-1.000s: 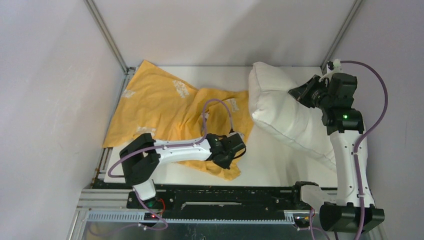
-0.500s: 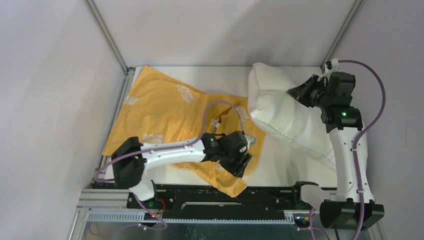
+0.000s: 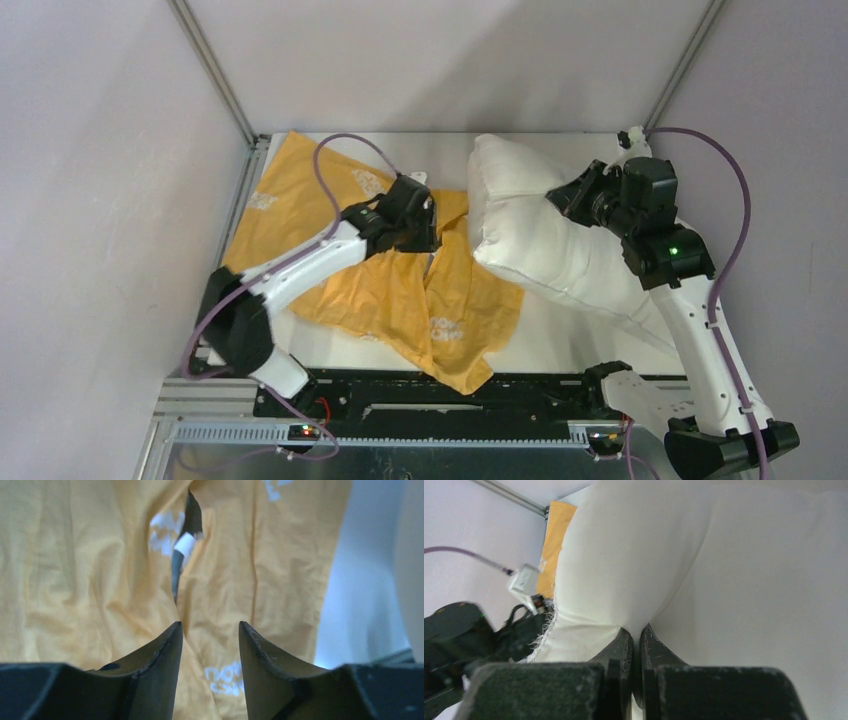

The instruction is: Put the pillow into the pillowcase

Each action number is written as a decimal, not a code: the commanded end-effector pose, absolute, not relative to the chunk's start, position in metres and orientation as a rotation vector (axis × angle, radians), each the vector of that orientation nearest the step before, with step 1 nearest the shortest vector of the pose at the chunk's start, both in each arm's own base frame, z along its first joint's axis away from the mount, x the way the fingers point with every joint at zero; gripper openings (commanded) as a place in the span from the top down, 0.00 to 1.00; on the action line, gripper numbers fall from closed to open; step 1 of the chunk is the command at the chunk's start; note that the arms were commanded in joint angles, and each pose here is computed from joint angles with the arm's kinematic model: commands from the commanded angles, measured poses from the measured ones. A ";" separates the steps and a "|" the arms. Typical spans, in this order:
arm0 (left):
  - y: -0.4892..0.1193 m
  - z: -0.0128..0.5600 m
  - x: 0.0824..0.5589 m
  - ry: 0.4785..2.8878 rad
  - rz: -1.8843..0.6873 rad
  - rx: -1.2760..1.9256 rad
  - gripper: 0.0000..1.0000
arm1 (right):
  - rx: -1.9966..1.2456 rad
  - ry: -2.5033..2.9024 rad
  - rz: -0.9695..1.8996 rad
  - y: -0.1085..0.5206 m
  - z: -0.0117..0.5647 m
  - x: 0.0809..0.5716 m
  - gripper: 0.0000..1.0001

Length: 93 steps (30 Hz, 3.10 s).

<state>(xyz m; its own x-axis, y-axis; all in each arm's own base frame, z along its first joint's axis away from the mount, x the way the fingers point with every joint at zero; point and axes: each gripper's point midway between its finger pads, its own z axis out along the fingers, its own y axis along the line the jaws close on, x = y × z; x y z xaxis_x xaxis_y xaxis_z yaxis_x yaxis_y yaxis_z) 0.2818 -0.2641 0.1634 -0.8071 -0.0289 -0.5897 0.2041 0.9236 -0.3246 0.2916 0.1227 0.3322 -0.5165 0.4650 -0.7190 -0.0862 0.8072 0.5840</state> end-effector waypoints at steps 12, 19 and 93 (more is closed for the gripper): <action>-0.256 0.081 0.350 2.577 -0.162 0.142 0.52 | 0.265 1.765 0.796 0.128 0.393 0.287 1.00; -0.258 0.058 0.355 2.636 -0.263 0.116 0.59 | 0.216 1.819 0.814 0.156 0.379 0.293 1.00; -0.260 0.233 0.304 2.167 -0.927 0.089 1.00 | -0.632 2.170 0.580 0.296 0.190 0.287 1.00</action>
